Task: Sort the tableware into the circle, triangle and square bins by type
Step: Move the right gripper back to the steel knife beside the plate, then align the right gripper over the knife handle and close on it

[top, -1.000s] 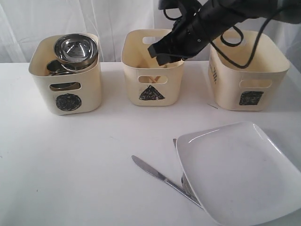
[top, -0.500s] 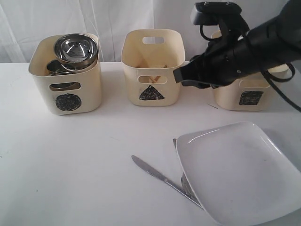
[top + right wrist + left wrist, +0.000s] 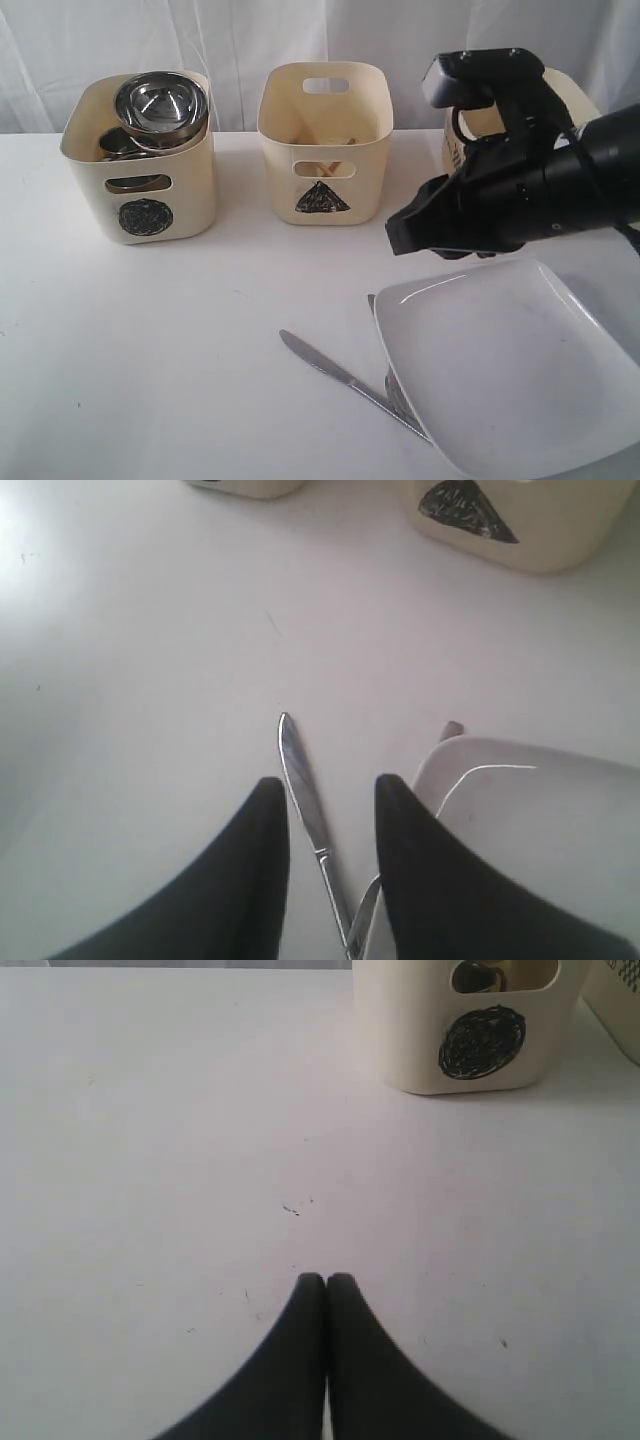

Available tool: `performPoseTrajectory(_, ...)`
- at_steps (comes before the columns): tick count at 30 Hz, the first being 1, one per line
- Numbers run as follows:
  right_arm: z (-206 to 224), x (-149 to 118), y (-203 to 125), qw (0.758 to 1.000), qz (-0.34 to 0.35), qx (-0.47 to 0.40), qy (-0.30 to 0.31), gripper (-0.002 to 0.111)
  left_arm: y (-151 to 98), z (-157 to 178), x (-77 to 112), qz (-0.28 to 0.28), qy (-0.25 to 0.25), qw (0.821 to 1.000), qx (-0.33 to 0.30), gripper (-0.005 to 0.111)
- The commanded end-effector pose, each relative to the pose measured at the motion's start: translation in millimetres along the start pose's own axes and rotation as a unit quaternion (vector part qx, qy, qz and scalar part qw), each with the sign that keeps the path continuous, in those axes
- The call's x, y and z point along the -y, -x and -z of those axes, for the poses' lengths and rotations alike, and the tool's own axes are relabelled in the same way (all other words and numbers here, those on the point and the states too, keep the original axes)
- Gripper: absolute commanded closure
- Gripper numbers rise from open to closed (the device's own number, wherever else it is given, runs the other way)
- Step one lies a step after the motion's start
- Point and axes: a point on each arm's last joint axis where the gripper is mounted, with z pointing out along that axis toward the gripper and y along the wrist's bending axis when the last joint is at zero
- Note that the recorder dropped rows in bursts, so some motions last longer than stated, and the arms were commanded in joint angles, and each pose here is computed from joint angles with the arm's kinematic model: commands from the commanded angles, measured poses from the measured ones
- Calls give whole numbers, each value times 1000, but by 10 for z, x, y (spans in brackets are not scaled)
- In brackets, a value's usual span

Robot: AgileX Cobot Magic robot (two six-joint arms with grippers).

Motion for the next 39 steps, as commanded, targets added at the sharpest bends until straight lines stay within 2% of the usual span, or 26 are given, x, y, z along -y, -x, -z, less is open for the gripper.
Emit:
performPoseTrajectory(1,32,-99,-143,1000,11,-8,15,79,-11,-3,0,5,1,1000,2,107)
performPoseTrajectory(13,-105,-292,-506,997,21,-58,51,79,-11,-3,0,5,1,1000,2,107)
performPoseTrajectory(31,-145,-677,-621,987,89,-76,113,79,-11,-3,0,5,1,1000,2,107)
performPoseTrajectory(39,-323,-637,-673,984,113,-101,95,79,-11,-3,0,5,1,1000,2,107)
